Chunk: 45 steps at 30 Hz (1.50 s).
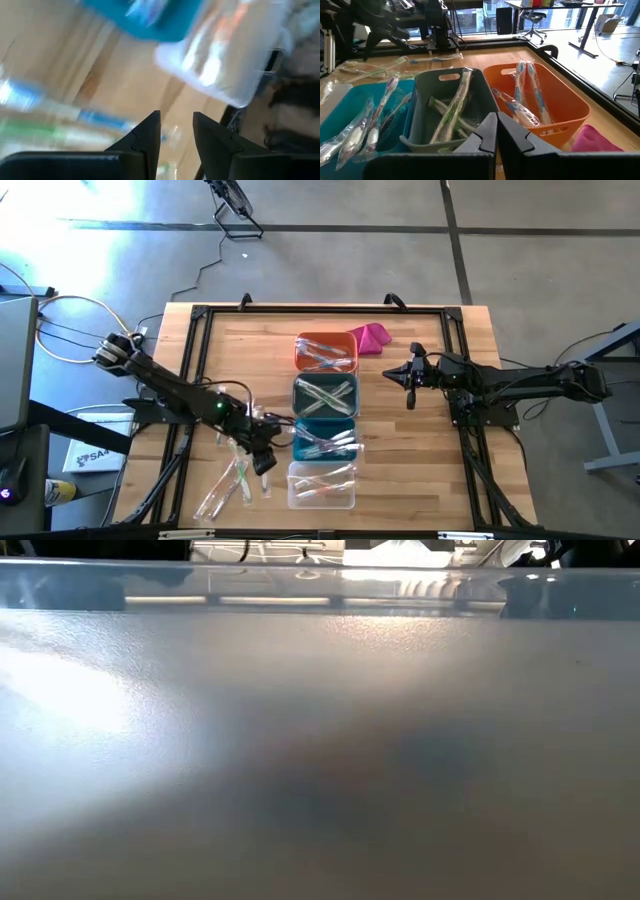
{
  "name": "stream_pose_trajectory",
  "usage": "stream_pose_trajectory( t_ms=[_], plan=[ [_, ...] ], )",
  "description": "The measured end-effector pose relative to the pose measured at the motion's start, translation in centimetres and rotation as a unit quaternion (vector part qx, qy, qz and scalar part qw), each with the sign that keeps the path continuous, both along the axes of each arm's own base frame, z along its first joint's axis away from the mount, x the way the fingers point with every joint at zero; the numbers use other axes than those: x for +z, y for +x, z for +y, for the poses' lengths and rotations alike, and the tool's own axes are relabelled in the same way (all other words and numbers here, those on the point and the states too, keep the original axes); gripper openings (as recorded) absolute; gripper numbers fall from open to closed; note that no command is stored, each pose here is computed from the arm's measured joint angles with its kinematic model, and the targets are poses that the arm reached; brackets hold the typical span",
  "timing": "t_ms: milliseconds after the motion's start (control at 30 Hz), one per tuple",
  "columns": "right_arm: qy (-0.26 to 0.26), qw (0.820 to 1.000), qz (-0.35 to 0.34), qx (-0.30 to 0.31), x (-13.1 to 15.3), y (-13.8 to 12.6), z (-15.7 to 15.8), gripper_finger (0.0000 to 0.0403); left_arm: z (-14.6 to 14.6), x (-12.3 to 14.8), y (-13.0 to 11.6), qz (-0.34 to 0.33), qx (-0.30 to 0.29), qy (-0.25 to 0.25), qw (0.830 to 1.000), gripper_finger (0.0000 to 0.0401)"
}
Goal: Pick & Place Toothbrushes
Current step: Put the green toothbrush into the green bin
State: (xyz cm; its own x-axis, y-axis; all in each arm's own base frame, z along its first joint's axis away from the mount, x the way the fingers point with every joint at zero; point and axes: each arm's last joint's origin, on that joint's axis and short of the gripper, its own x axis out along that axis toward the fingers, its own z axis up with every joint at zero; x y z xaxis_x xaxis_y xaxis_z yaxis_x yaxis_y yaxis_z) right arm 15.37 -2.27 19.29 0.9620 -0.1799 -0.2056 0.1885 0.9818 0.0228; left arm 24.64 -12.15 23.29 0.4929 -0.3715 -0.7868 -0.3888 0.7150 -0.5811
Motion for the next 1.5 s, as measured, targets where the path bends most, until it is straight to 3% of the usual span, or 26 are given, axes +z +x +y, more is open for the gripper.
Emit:
stream_pose_trajectory(
  t_ms=[233,400,867,1167,1500],
  plan=[
    [0.0,1.0,0.002,0.0,0.0,0.0,0.0,0.0004,0.5,-0.8,-1.4,0.131,0.087,-0.037,0.987,0.0113],
    [0.0,1.0,0.002,0.0,0.0,0.0,0.0,0.0004,0.9,-1.3,-2.4,0.205,0.135,-0.032,0.969,0.0113],
    [-0.001,1.0,0.002,0.0,0.0,0.0,0.0,0.0004,0.3,-1.9,-6.6,0.377,0.258,0.041,0.888,0.0113],
    [0.0,1.0,0.002,0.0,0.0,0.0,0.0,0.0004,-1.0,-2.0,-7.5,0.356,0.243,0.071,0.9,0.0113],
    [0.0,1.0,0.002,0.0,0.0,0.0,0.0,0.0004,-1.0,-2.1,-7.4,0.361,0.282,0.064,0.887,0.0114]
  ],
)
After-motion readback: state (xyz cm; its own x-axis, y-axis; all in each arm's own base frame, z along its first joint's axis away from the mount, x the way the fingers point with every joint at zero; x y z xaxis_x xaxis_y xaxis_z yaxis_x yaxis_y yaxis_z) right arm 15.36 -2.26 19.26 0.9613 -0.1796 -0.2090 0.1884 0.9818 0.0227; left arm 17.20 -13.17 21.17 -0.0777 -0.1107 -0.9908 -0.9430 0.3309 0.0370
